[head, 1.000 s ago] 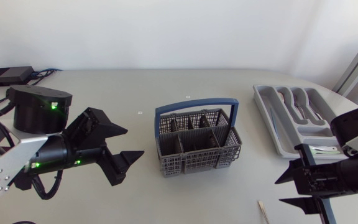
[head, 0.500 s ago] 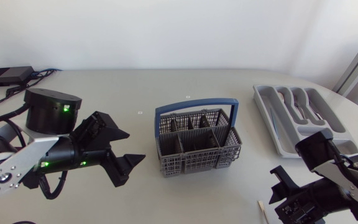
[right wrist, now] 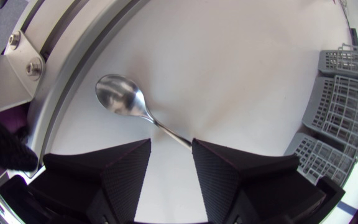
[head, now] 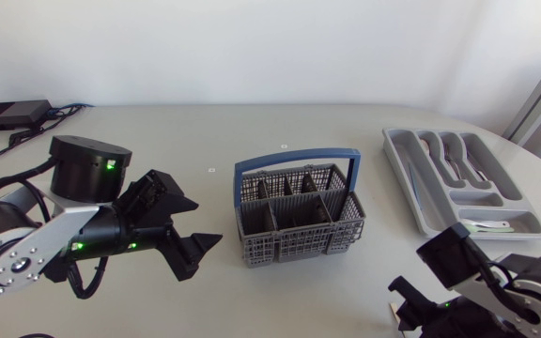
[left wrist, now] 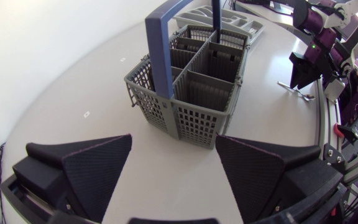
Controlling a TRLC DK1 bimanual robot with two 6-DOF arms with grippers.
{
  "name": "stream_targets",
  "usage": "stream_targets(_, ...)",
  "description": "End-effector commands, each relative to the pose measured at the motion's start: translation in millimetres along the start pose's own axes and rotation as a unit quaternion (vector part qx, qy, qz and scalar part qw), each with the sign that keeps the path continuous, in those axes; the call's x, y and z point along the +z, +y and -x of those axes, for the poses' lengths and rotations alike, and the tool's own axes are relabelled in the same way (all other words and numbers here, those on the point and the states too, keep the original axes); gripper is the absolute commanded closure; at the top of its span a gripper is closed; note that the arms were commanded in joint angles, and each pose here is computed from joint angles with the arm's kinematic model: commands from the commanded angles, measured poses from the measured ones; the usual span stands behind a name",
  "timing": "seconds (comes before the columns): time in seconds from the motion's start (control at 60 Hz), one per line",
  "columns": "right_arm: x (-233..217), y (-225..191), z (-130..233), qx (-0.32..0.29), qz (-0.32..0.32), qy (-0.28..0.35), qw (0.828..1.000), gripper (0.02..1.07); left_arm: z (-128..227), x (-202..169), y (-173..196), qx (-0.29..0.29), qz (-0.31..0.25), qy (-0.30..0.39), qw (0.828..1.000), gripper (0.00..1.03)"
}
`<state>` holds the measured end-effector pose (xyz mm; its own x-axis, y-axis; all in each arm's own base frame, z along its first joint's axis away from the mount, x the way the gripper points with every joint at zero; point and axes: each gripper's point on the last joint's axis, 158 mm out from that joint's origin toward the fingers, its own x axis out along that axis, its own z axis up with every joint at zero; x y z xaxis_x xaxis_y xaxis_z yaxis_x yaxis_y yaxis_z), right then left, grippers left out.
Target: Sort the cutlery from the basket into the organizer compartments.
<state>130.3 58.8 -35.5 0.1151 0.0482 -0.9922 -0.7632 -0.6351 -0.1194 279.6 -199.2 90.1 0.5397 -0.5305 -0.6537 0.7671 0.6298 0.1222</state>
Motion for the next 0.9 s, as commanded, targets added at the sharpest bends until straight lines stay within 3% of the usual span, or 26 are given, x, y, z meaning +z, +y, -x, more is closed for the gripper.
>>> stream_targets(0.0, 7, 9, -9, 0.015, 0.024, 0.001, 1.000, 0.57, -3, -3, 0, -0.004, 0.005, 0.003, 1.000, 0.10)
stream_targets(0.4, 26, -4, -19, 0.025, 0.033, -0.003, 0.999, 0.58, -3, -9, 7, 0.003, 0.009, 0.009, 1.000, 0.09)
stream_targets(0.583, 30, -3, -17, 0.034, 0.038, -0.003, 0.999, 0.71, -3, -12, 11, 0.007, 0.013, 0.010, 1.000, 0.09)
stream_targets(0.667, 33, -8, -15, 0.034, 0.035, -0.004, 0.999, 0.72, -3, -11, 10, 0.005, 0.013, 0.010, 1.000, 0.09)
stream_targets(0.8, 36, -13, -12, 0.041, 0.028, -0.004, 0.999, 0.91, -3, -11, 10, 0.005, 0.013, 0.009, 1.000, 0.09)
stream_targets(0.883, 36, -19, -11, 0.040, 0.020, -0.004, 0.999, 0.96, -2, -12, 10, 0.005, 0.013, 0.010, 1.000, 0.09)
